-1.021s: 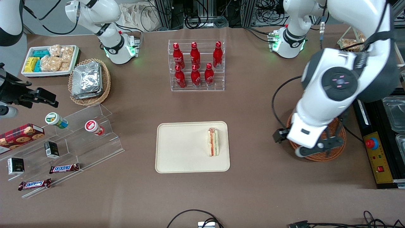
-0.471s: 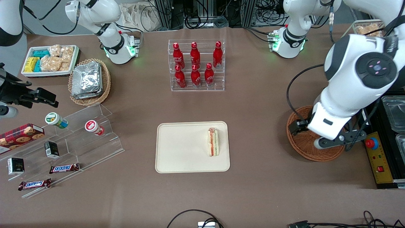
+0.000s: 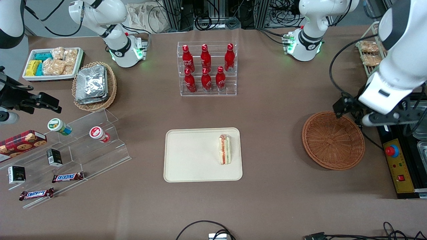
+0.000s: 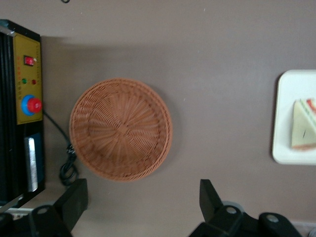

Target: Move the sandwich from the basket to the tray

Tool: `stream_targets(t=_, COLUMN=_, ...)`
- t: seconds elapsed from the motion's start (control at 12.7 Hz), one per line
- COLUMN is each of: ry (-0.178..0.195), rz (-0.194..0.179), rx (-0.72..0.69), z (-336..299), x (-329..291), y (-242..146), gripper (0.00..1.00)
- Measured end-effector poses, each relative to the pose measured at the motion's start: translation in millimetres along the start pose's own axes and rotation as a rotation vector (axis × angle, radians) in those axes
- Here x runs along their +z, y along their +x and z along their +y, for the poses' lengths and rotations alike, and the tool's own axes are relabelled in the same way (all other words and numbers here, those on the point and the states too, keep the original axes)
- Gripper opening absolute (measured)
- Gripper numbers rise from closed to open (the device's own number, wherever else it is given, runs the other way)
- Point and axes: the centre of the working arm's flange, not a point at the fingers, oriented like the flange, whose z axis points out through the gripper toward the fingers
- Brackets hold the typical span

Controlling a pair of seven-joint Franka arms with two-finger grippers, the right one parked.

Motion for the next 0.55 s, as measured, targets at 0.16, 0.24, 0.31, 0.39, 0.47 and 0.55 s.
stream_targets(t=0.16, ry=0.007, rz=0.005, rx=0.019, z=-4, x=-14, y=-15, gripper=1.0)
stream_targets(t=0.24, ry=0.009, rz=0.011, rx=0.021, z=-4, x=-19, y=-19, gripper=1.0)
stream_targets(t=0.31, ry=0.009, rz=0.012, rx=0.021, z=-5, x=-23, y=-22, gripper=1.0)
stream_targets(t=0.39, ry=0.002, rz=0.011, rx=0.016, z=-6, x=-25, y=-23, gripper=1.0)
stream_targets(t=0.47, ry=-0.024, rz=0.009, rx=-0.001, z=-13, x=-27, y=-24, gripper=1.0)
stream_targets(t=0.55, ry=-0.053, rz=0.007, rx=-0.018, z=-23, x=-28, y=-23, gripper=1.0)
